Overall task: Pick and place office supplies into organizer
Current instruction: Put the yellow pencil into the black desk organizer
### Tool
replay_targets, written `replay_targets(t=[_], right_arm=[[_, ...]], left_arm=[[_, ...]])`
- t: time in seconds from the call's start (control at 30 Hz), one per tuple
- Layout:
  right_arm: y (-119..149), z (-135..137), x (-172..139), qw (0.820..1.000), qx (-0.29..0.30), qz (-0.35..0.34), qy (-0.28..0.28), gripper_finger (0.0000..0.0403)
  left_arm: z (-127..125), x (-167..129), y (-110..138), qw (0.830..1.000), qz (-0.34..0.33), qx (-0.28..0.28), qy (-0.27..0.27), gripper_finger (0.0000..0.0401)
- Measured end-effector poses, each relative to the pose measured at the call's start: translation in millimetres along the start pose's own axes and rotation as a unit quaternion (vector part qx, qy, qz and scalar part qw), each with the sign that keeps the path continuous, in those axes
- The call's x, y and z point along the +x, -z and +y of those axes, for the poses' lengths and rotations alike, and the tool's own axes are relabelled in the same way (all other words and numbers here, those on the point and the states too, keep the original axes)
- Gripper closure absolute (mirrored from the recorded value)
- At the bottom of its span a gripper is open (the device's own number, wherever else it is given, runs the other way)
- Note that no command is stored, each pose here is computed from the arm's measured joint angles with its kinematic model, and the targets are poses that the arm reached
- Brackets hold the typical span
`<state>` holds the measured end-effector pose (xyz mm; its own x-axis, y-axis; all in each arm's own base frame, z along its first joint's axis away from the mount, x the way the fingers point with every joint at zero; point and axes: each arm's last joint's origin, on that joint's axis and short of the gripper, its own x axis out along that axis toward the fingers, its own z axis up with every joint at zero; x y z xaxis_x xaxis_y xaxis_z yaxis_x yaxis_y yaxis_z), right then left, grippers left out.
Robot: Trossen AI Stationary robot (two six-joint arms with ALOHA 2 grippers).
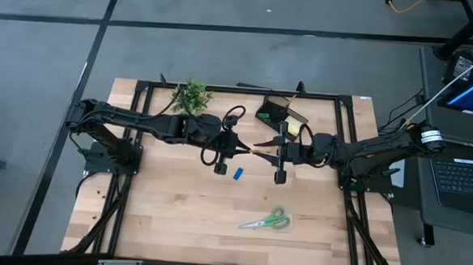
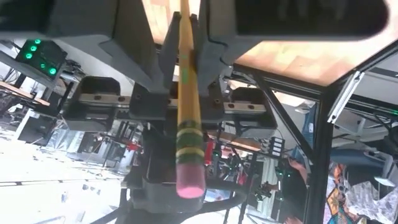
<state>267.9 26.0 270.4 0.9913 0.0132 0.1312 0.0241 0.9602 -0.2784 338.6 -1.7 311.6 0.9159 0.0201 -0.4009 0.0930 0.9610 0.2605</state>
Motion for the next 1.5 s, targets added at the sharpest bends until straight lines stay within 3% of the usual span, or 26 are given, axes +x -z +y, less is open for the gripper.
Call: replay_targets(t=[0.4,0.63,0.9,1.3,1.5], right_arm=[[3,1,0,1.0,-0.004,0.017,-0.004,0.0377],[3,1,0,1.0,-0.014,0.015,-0.004,0.0378],[1,0,-1,1.0,-0.014,0.013,-0.002,0.0378],[9,-8,-4,0.992,-0.026,0.084,0.091,0.0378],[18,-30,-5,0.975,-0.005,0.118,0.186,0.0378]], left_arm=[[-1,0,3,1.0,0.015,0.012,0.004,0.0377],[-1,0,3,1.0,0.015,0.013,0.003,0.0373],[5,0,9,0.999,0.04,0.006,-0.001,0.0331],[31,-3,21,0.997,0.075,-0.005,-0.031,0.0305],[47,-5,27,0.995,0.081,-0.009,-0.05,0.0314]])
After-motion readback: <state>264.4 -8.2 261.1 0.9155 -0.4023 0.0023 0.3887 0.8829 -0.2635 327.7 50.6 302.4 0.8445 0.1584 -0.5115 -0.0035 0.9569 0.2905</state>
